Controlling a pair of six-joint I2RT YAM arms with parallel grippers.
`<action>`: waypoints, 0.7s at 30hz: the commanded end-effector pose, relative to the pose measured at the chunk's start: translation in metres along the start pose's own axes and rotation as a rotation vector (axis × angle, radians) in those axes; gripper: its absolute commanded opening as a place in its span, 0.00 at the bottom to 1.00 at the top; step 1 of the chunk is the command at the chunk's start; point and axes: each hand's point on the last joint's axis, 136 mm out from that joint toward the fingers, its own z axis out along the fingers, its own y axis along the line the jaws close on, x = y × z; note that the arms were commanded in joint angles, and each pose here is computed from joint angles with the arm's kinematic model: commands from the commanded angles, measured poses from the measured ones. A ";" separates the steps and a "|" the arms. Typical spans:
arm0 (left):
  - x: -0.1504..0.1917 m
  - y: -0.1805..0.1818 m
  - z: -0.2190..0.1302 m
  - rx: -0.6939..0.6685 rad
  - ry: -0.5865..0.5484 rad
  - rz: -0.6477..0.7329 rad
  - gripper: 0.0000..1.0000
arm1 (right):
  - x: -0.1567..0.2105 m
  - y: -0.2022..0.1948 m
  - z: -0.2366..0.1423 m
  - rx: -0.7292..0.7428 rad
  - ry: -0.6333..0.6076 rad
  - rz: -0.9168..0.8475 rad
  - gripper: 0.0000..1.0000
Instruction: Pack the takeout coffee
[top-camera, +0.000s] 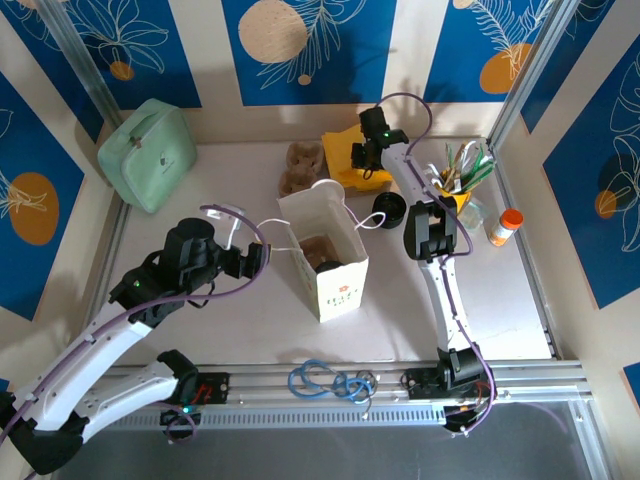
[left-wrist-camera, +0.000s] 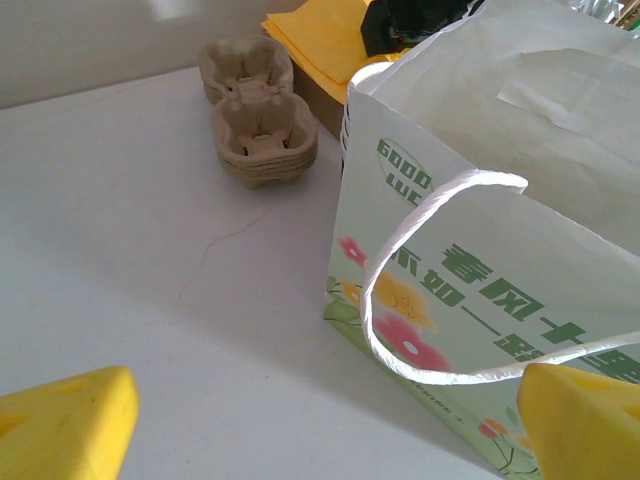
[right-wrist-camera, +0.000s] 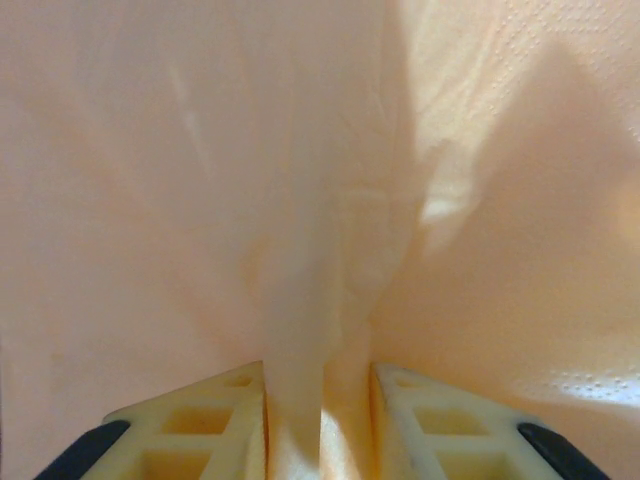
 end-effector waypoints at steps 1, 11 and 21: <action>-0.003 -0.004 0.001 0.015 -0.013 -0.008 0.97 | -0.024 0.011 -0.036 -0.055 -0.066 0.014 0.26; -0.005 -0.004 -0.002 0.016 -0.023 -0.009 0.97 | -0.030 0.015 -0.062 -0.085 -0.077 0.020 0.16; -0.014 -0.006 -0.010 0.027 -0.046 -0.007 0.97 | -0.046 0.017 -0.124 -0.138 -0.112 0.032 0.11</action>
